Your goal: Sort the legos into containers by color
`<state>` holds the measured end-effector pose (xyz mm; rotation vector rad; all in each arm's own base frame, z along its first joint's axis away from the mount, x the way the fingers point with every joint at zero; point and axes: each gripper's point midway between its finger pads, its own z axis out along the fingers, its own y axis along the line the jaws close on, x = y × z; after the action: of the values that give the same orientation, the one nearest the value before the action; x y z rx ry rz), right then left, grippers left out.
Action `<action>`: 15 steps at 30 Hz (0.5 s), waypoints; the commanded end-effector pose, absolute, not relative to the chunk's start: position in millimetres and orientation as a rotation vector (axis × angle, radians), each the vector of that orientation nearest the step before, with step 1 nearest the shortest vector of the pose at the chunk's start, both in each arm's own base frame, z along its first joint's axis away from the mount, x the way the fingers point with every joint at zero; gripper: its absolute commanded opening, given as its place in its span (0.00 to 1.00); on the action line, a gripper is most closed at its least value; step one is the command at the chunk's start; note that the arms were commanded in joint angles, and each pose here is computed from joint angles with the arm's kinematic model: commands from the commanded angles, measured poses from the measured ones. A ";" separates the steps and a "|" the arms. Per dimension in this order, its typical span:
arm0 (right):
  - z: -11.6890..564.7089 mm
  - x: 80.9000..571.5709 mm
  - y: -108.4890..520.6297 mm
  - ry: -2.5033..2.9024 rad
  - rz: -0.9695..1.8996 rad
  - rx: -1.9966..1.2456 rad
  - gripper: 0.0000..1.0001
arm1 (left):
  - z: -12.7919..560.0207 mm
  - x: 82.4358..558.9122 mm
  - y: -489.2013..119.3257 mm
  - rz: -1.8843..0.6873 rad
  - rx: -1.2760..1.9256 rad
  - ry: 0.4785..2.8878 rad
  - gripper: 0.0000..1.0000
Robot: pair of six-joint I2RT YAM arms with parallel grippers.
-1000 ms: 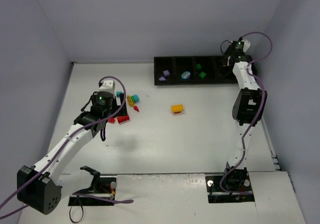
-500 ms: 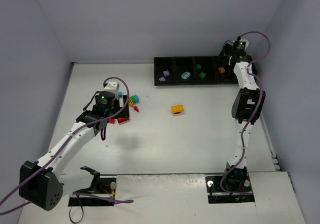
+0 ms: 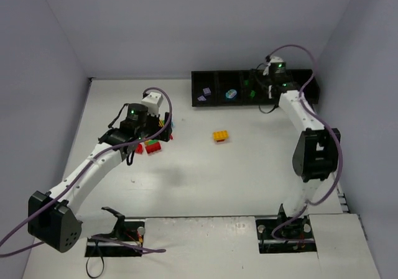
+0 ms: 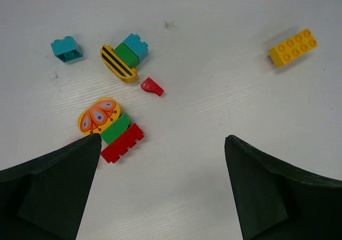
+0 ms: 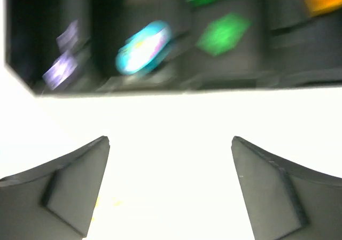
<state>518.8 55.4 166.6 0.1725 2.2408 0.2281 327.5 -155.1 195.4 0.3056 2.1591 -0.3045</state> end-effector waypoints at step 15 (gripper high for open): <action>87.7 395.7 208.2 2.502 0.168 -0.287 1.00 | 193.8 310.2 -141.2 -0.282 0.255 2.113 0.92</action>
<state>392.0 211.0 87.5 -0.3257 2.5078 0.2536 302.3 -139.0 174.8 0.2881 2.1834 -0.2661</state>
